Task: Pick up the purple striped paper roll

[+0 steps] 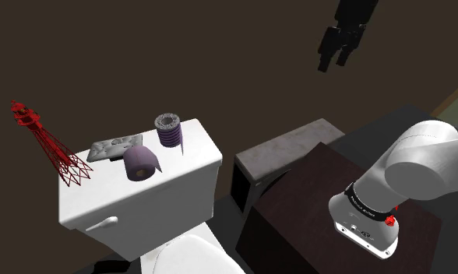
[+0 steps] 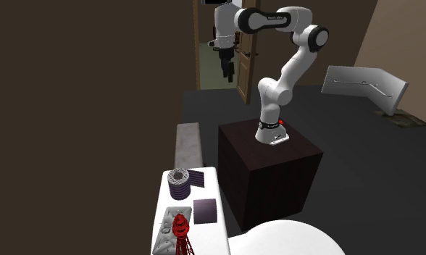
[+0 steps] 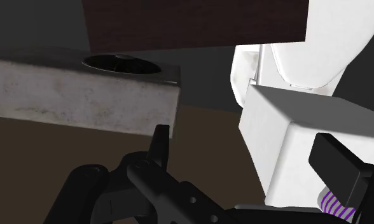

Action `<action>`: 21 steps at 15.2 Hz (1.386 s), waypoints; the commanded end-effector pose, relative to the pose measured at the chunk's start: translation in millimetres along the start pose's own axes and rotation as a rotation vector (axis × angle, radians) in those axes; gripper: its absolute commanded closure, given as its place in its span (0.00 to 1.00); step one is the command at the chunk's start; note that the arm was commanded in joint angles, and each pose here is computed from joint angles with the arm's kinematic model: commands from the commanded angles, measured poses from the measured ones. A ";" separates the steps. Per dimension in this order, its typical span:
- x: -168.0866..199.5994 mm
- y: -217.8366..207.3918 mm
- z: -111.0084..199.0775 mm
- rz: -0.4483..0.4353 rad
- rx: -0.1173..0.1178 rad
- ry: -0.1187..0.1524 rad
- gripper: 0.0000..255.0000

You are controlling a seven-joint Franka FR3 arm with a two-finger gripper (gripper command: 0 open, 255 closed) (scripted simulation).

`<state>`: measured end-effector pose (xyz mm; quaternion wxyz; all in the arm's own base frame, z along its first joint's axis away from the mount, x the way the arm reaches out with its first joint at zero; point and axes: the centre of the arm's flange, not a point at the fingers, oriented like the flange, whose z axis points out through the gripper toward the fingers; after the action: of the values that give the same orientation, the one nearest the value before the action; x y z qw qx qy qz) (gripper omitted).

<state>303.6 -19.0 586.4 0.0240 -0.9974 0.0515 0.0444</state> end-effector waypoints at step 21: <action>127.0 -194.7 126.3 0.046 -0.048 0.069 0.00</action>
<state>432.2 159.1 466.1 -0.0023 -0.9973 0.0724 0.0138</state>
